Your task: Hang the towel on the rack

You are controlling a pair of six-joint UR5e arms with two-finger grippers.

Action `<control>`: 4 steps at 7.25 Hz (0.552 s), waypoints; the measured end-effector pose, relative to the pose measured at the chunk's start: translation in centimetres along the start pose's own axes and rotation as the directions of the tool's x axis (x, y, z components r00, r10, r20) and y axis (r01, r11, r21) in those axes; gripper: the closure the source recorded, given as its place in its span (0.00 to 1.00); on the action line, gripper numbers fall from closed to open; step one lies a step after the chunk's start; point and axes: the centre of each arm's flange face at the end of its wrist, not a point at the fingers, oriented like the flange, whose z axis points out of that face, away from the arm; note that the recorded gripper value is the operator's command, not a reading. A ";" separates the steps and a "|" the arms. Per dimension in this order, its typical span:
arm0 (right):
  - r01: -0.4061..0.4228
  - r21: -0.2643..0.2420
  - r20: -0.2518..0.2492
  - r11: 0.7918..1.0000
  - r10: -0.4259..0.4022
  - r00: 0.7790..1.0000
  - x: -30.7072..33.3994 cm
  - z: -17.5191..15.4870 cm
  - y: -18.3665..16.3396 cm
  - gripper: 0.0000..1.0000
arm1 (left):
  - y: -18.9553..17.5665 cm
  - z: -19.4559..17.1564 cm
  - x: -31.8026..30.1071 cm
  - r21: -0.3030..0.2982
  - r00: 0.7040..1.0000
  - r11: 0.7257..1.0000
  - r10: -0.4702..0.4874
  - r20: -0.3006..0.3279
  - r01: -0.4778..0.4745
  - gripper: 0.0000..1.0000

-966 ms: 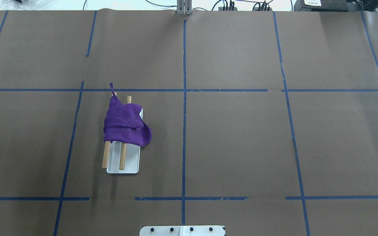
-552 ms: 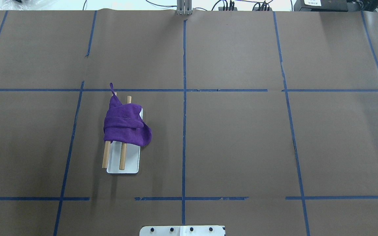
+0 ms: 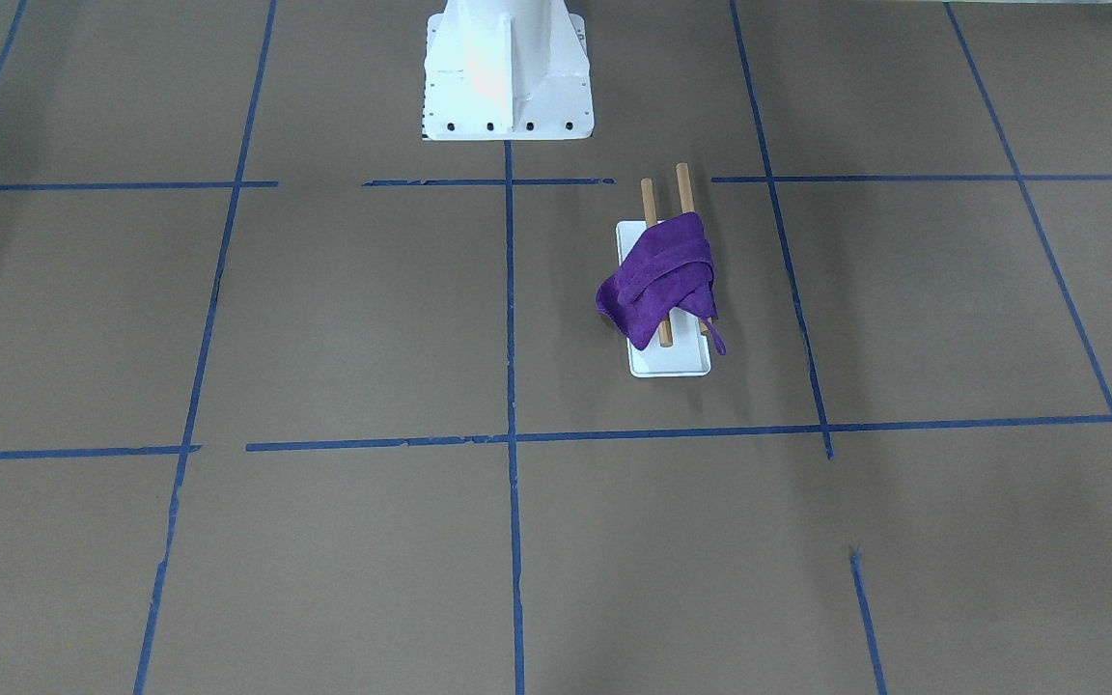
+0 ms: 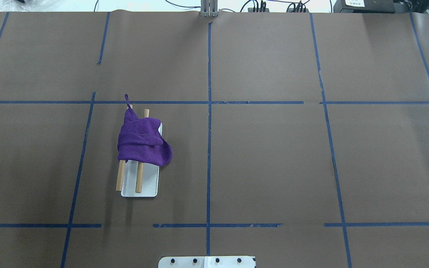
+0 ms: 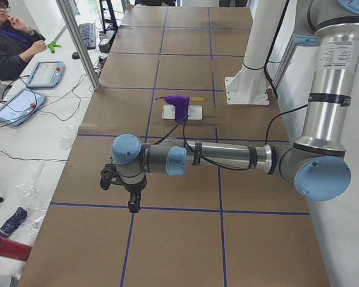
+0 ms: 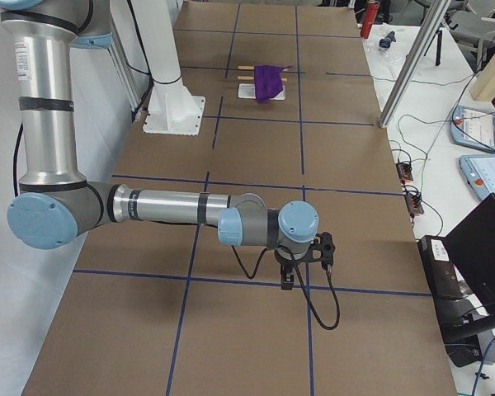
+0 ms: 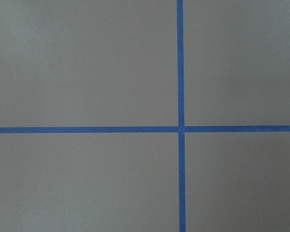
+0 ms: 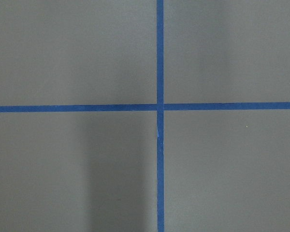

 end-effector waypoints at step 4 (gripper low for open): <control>-0.010 -0.005 -0.004 1.000 0.010 1.000 0.1 -0.1 0.1 0.00 | 0.0 -0.1 0.1 0.003 1.000 1.000 0.002 0.000 -0.002 0.00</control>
